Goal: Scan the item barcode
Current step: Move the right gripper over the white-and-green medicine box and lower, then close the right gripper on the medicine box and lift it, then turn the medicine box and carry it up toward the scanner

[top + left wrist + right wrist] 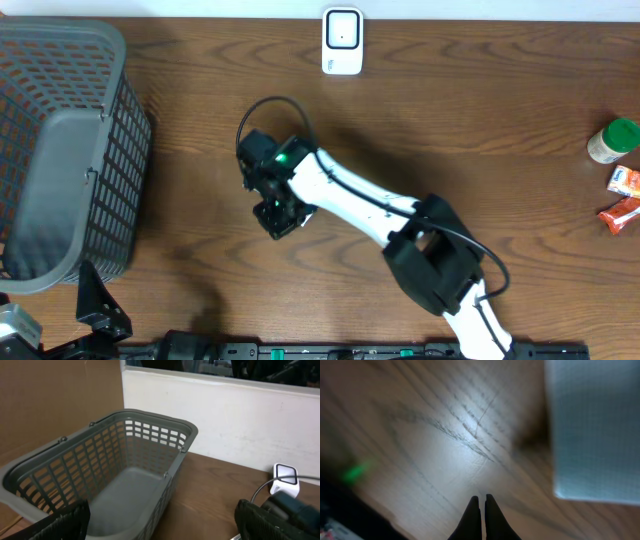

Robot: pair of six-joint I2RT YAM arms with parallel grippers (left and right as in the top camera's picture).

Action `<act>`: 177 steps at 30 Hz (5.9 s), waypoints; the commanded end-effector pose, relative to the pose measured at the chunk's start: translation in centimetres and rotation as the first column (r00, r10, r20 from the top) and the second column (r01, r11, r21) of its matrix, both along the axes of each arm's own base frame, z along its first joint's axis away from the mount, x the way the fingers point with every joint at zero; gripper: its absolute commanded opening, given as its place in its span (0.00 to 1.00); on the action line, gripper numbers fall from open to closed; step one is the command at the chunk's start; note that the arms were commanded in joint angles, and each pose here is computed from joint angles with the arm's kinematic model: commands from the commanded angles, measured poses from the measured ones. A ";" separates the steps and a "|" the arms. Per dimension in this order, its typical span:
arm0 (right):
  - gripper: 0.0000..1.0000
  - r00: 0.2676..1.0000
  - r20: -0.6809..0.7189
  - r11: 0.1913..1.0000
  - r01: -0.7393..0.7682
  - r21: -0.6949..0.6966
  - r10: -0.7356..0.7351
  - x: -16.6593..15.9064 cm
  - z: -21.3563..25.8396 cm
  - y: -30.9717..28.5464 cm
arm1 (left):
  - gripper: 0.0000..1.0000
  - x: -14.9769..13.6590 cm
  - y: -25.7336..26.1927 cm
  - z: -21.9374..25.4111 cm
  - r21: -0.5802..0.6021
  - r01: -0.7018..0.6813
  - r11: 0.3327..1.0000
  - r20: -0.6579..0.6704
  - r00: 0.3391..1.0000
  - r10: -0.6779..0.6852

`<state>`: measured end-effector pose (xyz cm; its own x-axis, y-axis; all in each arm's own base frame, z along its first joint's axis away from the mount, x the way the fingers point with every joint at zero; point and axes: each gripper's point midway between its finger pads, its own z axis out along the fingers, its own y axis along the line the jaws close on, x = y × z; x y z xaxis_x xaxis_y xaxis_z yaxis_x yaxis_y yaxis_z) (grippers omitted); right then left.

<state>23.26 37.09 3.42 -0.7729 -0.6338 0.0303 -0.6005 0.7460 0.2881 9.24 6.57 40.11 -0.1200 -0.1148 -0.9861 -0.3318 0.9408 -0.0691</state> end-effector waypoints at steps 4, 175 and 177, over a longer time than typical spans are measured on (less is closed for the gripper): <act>0.01 1.000 -0.018 0.999 -0.005 -0.045 0.005 -0.7 -2.4 0.1 | 0.92 0.0 0.1 0.1 -0.007 -0.011 1.000 0.004 1.000 0.011; 0.27 0.997 -0.066 0.850 0.070 0.521 -0.041 7.1 11.4 -8.8 | 0.93 0.0 0.1 0.1 -0.007 -0.011 1.000 0.004 1.000 0.011; 0.26 0.994 0.036 0.902 0.077 0.425 -0.102 9.4 9.9 -9.9 | 0.92 0.0 0.1 0.1 -0.007 -0.011 1.000 0.004 1.000 0.011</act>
<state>29.68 29.24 14.53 -0.8166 -0.5237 -0.2428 -0.5128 0.4649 0.7218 9.24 6.57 40.12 -0.1196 -0.1148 -0.9862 -0.3318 0.9408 -0.0693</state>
